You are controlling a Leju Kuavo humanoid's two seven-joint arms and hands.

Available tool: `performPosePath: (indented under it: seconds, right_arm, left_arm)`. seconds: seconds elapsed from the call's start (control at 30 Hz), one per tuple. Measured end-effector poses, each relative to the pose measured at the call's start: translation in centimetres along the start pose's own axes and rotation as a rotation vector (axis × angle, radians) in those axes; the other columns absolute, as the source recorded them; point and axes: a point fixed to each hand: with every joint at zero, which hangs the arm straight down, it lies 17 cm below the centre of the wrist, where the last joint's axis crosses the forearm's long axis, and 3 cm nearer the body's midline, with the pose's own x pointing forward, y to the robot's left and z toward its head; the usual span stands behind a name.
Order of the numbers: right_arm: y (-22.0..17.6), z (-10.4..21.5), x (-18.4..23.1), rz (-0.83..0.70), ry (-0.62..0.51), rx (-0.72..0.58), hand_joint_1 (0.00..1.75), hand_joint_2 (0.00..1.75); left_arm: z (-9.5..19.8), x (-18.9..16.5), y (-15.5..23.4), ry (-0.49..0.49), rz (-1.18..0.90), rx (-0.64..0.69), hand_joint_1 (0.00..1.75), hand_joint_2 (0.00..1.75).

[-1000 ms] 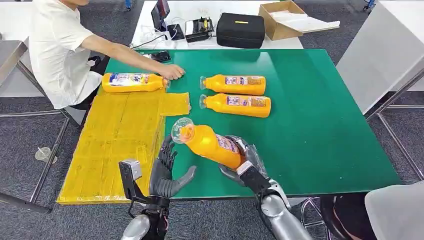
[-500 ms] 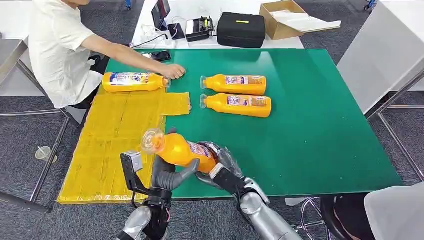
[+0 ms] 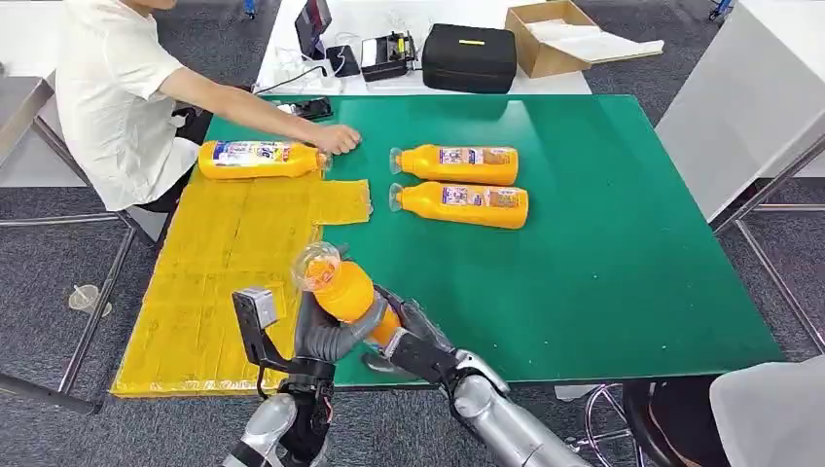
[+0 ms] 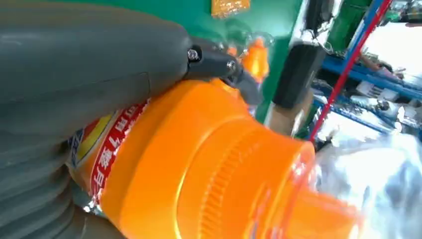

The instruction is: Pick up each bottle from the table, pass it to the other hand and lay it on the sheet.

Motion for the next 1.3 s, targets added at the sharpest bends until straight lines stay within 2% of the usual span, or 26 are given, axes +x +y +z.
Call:
performPosePath:
  seconds: [0.43,0.47,0.53,0.6,0.7,0.77,0.8,0.97,1.1,1.17,1.3]
  right_arm:
    - [-0.7,-0.1,0.9,-0.152,-0.028,-0.085,0.00,1.75]
    - [-0.9,0.0,0.9,-0.169,-0.028,-0.100,0.00,0.00]
    - [-1.4,0.2,0.7,-0.191,-0.022,-0.133,0.00,0.00]
    - [-2.5,0.8,0.1,-0.190,-0.007,-0.205,0.00,0.00]
    - [-5.9,2.4,-1.2,-0.178,0.029,-0.392,0.00,0.00]
    - [-9.6,4.2,-2.0,-0.114,0.052,-0.570,0.00,0.00]
    - [-11.2,5.1,-2.1,-0.090,0.060,-0.639,0.00,0.00]
    - [-14.3,7.0,-2.2,-0.073,0.063,-0.754,0.00,0.00]
    - [-18.7,10.0,-0.3,0.128,0.034,-0.973,0.00,0.00]
    - [-21.2,11.4,1.1,0.205,0.014,-1.063,0.00,0.00]
    - [-23.1,12.3,2.2,0.222,-0.015,-1.099,0.00,0.00]
  left_arm:
    - [0.1,0.0,0.3,0.008,0.039,0.001,1.75,1.75]
    - [0.1,-0.1,0.3,0.008,0.039,0.001,1.75,1.75]
    - [0.2,0.3,0.3,-0.012,0.012,0.004,1.75,1.75]
    - [0.1,1.6,1.0,-0.092,-0.109,0.036,1.75,1.75]
    - [0.4,5.4,2.2,-0.317,-0.447,0.118,1.75,1.75]
    - [1.1,8.1,2.4,-0.480,-0.701,0.159,1.75,1.75]
    - [1.3,8.9,2.4,-0.528,-0.776,0.166,1.75,1.75]
    - [1.5,10.0,3.6,-0.562,-0.840,0.187,1.75,1.75]
    - [1.8,10.4,2.4,-0.651,-1.094,0.130,1.75,1.75]
    - [1.2,10.0,3.5,-0.627,-1.175,0.140,1.75,1.75]
    - [0.5,8.3,5.3,-0.557,-1.243,0.139,1.75,1.75]
